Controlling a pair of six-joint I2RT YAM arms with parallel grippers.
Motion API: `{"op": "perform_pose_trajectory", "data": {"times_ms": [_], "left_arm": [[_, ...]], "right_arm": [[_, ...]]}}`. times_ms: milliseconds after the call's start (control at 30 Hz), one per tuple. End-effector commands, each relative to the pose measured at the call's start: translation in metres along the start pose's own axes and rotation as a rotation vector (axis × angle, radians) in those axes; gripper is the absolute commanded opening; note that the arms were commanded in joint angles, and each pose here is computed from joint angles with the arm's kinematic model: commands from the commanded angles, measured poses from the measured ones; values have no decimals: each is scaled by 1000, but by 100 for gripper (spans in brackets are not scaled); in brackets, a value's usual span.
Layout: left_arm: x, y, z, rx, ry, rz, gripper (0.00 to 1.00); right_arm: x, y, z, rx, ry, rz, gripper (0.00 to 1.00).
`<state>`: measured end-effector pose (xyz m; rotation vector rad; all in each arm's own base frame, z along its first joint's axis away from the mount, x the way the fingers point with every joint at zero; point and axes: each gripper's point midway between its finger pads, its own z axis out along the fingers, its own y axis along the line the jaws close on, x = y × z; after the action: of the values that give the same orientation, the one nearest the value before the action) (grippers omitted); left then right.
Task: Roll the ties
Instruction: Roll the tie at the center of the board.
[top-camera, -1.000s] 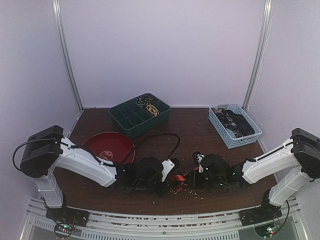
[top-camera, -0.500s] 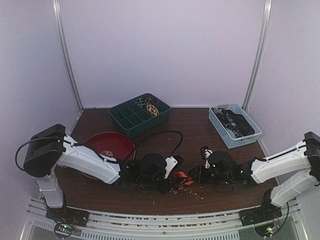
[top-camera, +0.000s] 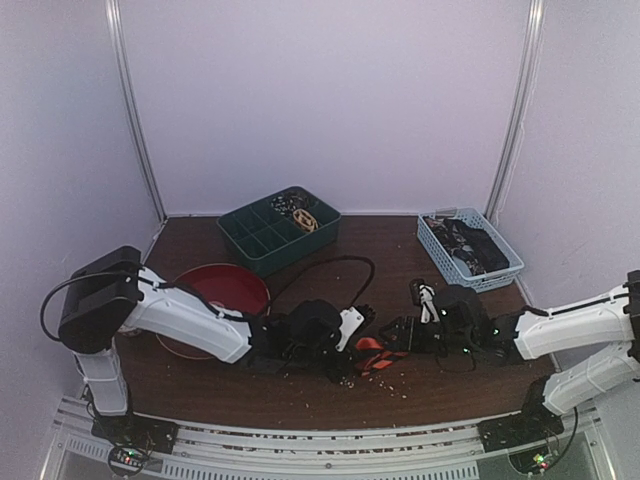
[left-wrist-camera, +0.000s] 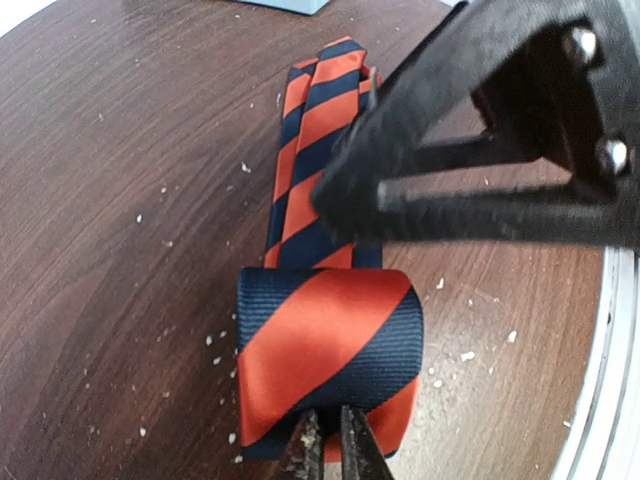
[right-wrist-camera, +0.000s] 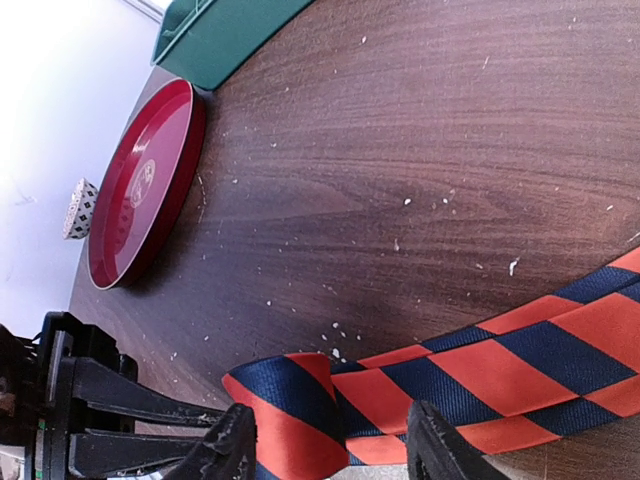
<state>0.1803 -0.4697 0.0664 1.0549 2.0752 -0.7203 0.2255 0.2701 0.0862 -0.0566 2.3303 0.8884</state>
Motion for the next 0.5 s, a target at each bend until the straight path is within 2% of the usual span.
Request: {"op": "perform_pose_trajectory", "data": {"times_ms": [0,133,333,467], "left_arm": [[-6,-1,11,21,-11,22,10],[-9,-1,14,26,-15,25,10],[-9,1,17,29,-13,27,11],[-12,0,15,39,-22,38,18]], "right_arm": [[5,11,3,-76,56,-29,53],[4,12,7,-69,77,-44,54],[17,4,18,-43,134,-58,48],[21,-11,23,20,145,-72,41]]}}
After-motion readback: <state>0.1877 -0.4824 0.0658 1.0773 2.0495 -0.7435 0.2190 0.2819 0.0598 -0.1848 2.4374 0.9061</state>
